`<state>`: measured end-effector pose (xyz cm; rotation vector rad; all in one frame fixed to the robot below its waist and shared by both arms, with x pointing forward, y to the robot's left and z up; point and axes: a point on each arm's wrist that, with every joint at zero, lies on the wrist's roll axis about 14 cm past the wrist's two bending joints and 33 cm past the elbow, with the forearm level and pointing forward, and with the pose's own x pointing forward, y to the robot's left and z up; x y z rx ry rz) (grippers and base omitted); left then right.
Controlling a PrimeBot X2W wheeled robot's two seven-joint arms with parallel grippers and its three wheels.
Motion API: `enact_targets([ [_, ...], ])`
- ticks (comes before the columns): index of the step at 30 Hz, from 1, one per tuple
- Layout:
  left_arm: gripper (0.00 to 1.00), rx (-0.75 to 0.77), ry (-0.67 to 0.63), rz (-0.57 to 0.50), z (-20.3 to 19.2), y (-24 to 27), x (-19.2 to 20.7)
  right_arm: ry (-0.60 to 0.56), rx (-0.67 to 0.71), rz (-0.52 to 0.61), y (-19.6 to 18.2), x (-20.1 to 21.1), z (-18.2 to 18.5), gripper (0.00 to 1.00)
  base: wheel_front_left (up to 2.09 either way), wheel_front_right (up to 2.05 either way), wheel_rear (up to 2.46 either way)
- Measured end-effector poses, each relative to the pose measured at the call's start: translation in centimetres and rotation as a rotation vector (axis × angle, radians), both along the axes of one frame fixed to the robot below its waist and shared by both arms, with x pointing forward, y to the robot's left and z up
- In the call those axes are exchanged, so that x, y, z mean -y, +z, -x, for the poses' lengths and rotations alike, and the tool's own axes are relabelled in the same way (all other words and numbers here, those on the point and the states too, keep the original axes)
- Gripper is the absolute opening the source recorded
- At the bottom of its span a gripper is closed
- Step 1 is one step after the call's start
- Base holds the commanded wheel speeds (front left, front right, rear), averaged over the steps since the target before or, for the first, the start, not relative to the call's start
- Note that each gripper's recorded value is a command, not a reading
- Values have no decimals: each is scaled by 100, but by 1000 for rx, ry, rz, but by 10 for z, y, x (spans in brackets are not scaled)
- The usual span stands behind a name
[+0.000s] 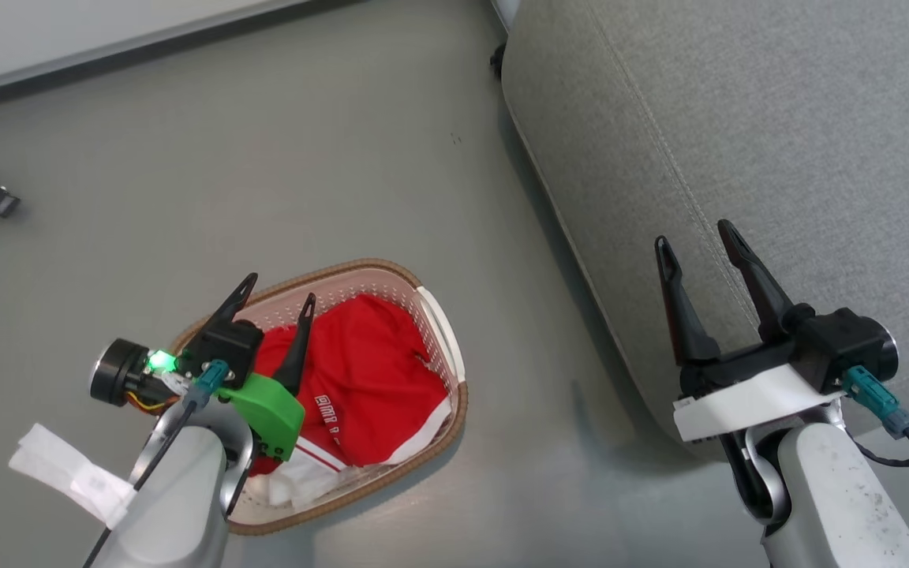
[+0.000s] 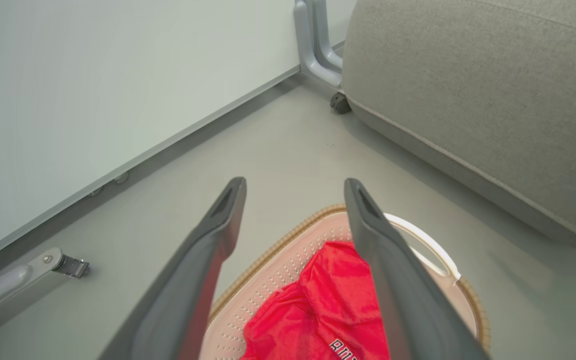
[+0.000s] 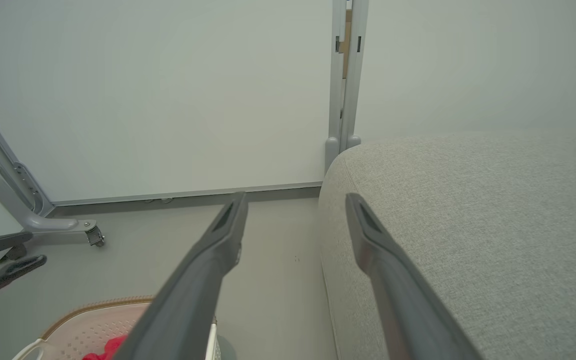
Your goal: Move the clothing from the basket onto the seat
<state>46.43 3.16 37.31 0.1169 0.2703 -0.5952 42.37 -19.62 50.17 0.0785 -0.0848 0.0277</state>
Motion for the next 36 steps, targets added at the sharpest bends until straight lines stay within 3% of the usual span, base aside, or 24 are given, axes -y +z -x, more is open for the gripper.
enact_targets([
  [16, 100, -217, -316, -209, -1, -125, 39, -3, -85, 32, -46, 8, -40, 100, 0, 0, 0],
  [36, 100, -415, -601, -478, 33, -253, 21, 23, -218, 52, -124, 5, -68, 100, 0, 0, 0],
])
